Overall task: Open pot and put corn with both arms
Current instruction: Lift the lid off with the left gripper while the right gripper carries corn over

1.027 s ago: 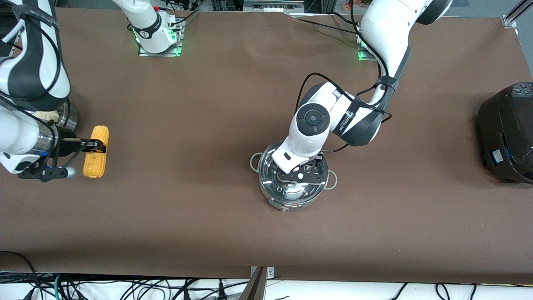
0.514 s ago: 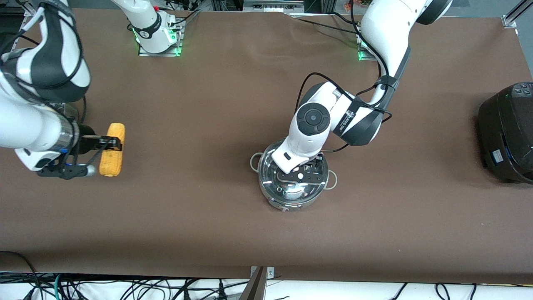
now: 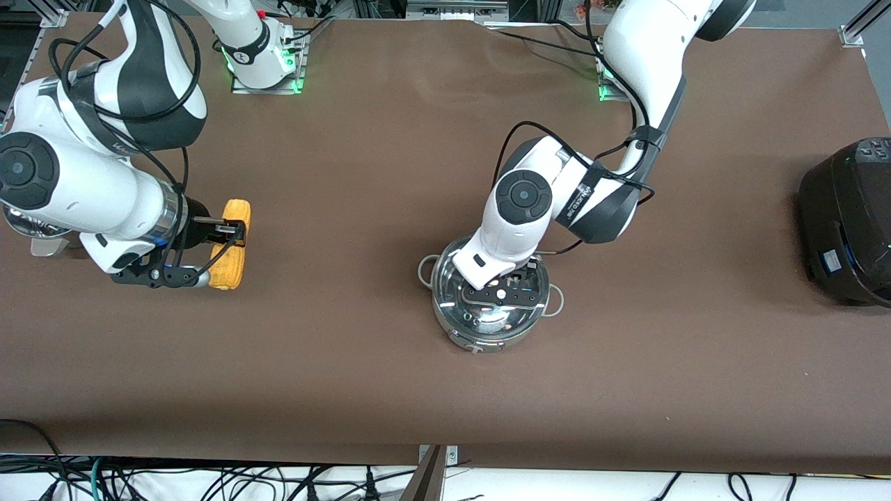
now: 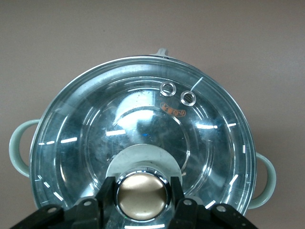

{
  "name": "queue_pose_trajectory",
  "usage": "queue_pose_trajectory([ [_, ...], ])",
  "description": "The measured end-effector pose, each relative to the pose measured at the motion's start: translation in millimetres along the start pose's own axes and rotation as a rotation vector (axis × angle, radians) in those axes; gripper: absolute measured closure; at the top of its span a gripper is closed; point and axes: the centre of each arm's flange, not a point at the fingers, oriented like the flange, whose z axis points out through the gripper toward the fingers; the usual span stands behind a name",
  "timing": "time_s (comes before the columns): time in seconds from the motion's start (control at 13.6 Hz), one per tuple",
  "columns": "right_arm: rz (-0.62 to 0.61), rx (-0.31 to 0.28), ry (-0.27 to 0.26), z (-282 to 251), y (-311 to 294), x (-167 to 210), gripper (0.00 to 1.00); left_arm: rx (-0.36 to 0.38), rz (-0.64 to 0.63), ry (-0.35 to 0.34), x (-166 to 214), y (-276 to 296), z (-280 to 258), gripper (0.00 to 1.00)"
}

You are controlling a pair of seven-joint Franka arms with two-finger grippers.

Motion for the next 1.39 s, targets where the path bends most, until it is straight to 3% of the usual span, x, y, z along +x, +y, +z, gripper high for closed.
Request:
queue_pose_trajectory([
  [0.59, 0.036, 0.000, -0.001, 5, -26, -6, 0.69, 0.001, 0.024, -0.001, 0, 1, 0, 0.49],
  [0.81, 0.070, 0.050, 0.019, 6, -54, -10, 0.69, 0.008, 0.029, -0.011, -1, 0, -5, 0.49],
  [1.17, 0.073, 0.062, 0.023, 8, -58, -9, 0.69, 0.030, -0.007, -0.050, -5, -26, -68, 0.49],
  [1.39, 0.070, 0.084, 0.046, 10, -84, -13, 0.69, 0.008, -0.031, -0.056, 2, -66, -108, 0.49],
])
